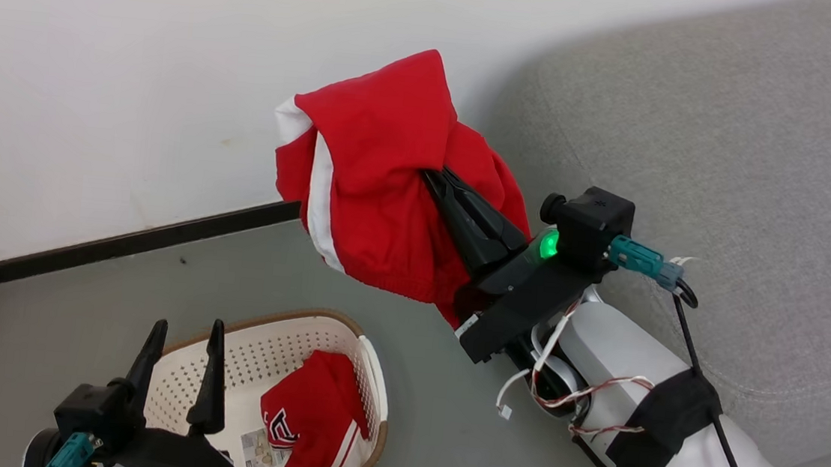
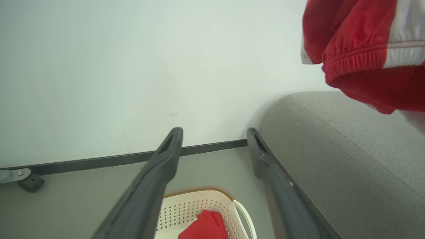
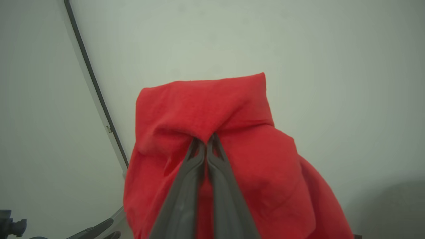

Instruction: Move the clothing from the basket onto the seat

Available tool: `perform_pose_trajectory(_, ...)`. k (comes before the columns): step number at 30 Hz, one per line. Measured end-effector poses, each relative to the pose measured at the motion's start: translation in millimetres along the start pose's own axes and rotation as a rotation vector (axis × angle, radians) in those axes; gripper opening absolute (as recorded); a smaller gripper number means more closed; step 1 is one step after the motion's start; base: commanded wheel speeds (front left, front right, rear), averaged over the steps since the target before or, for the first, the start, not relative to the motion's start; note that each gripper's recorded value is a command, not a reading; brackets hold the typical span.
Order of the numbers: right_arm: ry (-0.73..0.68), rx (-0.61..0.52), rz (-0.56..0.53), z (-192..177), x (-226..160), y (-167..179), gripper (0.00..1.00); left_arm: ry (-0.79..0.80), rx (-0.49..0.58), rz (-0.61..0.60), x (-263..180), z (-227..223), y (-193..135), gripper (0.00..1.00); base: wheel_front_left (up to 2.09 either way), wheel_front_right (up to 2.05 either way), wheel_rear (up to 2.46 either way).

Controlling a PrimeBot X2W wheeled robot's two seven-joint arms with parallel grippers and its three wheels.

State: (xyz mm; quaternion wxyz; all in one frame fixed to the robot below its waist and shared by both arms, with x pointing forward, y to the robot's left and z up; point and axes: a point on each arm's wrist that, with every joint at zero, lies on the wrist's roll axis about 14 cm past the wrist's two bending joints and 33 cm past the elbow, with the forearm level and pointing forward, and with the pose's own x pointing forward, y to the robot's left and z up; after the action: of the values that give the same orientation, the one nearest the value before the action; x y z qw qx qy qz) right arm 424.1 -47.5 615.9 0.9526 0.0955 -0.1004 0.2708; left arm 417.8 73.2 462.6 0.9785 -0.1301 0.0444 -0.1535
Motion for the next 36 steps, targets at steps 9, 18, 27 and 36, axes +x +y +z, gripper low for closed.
perform_pose_trajectory(9, -0.002, -0.018, -0.09, 4, -15, -29, 0.0, 0.006, -0.007, -0.09, 23, -3, -30, 1.0, 0.0, 0.0, 0.0)
perform_pose_trajectory(18, -0.008, -0.045, -0.144, 10, -28, -46, 0.0, 0.02, -0.015, -0.172, 36, -9, -58, 1.0, 0.0, 0.0, 0.0)
perform_pose_trajectory(27, -0.007, -0.061, -0.198, 14, -43, -60, 0.0, 0.033, -0.025, -0.234, 46, -15, -81, 1.0, 0.0, 0.0, 0.0)
perform_pose_trajectory(36, -0.024, -0.087, -0.278, 24, -59, -82, 0.0, 0.048, -0.033, -0.317, 54, -22, -110, 1.0, 0.0, 0.0, 0.0)
